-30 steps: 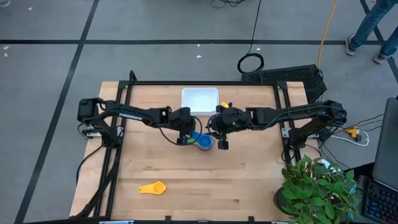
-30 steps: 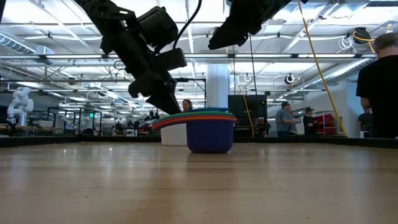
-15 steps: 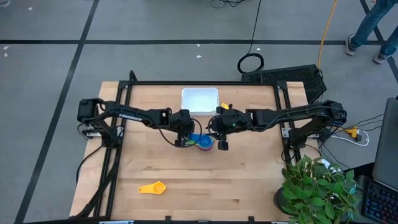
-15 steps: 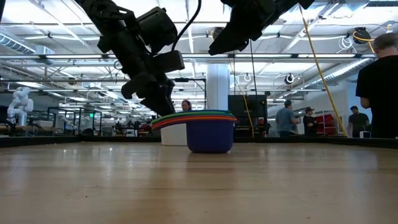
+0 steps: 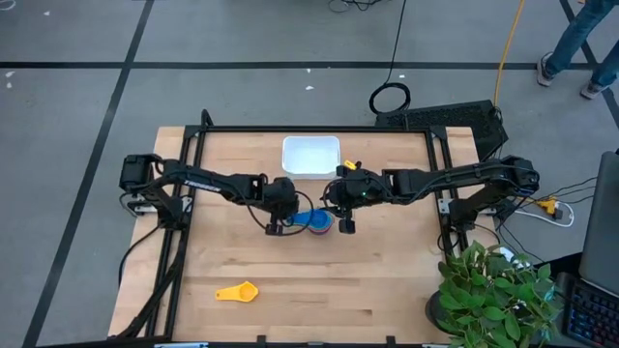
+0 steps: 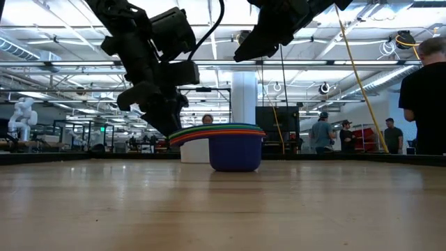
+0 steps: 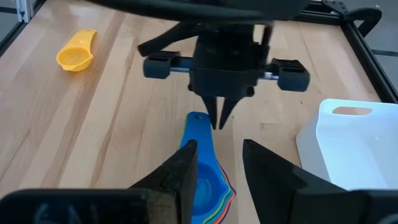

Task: Nest measuring cups in basket
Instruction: Stack the blue measuring cup on the green measuring cup, then stack the yellow measuring cup on the blue measuring cup

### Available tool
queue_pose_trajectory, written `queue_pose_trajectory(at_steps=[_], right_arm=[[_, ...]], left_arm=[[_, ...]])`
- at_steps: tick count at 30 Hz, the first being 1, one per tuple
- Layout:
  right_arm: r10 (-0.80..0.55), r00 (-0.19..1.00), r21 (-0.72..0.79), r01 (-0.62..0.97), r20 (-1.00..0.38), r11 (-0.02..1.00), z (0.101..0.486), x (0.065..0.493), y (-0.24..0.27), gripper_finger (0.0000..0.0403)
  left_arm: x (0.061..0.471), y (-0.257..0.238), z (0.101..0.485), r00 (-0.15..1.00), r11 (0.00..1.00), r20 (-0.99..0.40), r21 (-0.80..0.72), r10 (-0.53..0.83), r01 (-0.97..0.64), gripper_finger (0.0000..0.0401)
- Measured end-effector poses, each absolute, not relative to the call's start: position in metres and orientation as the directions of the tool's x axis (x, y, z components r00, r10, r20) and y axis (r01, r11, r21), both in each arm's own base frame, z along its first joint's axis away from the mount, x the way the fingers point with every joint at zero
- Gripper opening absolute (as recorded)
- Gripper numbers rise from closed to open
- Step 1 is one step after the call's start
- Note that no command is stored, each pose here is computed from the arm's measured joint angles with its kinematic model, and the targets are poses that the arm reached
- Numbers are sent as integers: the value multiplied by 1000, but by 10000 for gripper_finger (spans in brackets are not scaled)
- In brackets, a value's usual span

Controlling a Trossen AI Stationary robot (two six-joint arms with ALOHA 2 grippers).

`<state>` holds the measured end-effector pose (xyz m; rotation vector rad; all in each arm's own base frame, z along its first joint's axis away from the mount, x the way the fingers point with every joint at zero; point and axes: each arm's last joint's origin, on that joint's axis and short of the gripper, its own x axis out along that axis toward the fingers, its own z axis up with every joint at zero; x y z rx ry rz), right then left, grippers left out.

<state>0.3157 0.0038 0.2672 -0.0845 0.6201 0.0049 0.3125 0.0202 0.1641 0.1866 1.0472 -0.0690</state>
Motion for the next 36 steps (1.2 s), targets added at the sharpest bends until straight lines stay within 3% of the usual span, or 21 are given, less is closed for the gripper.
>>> queue_pose_trajectory(at_steps=[6, 10, 15, 20, 24, 29, 36], right_arm=[[-21, 814, -78, -30, -581, 997, 267, 316, 4, 118], [-22, 814, -78, -29, -581, 997, 267, 316, 3, 118], [-22, 814, -74, -26, -581, 997, 267, 316, 3, 118], [-4, 805, -36, -21, -593, 999, 266, 315, 9, 118], [13, 801, -34, -41, -599, 999, 265, 314, 15, 118], [16, 805, -27, -39, -593, 999, 266, 314, 17, 118], [16, 809, -26, -39, -588, 999, 266, 315, 17, 118]], left_arm=[[309, 9, 175, 372, 981, -928, 81, 10, 175, 31], [308, 3, 202, 244, 991, -970, 35, 2, 130, 31], [301, -29, 237, 184, 984, -983, 19, -14, 177, 31], [271, -68, 253, 208, 981, -977, 1, -40, 195, 31], [238, -92, 261, 304, 989, -951, -17, -61, 145, 31], [203, -110, 260, 401, 989, -904, -142, -150, 51, 31], [176, -130, 238, 340, 959, -907, -281, -249, -46, 38]])
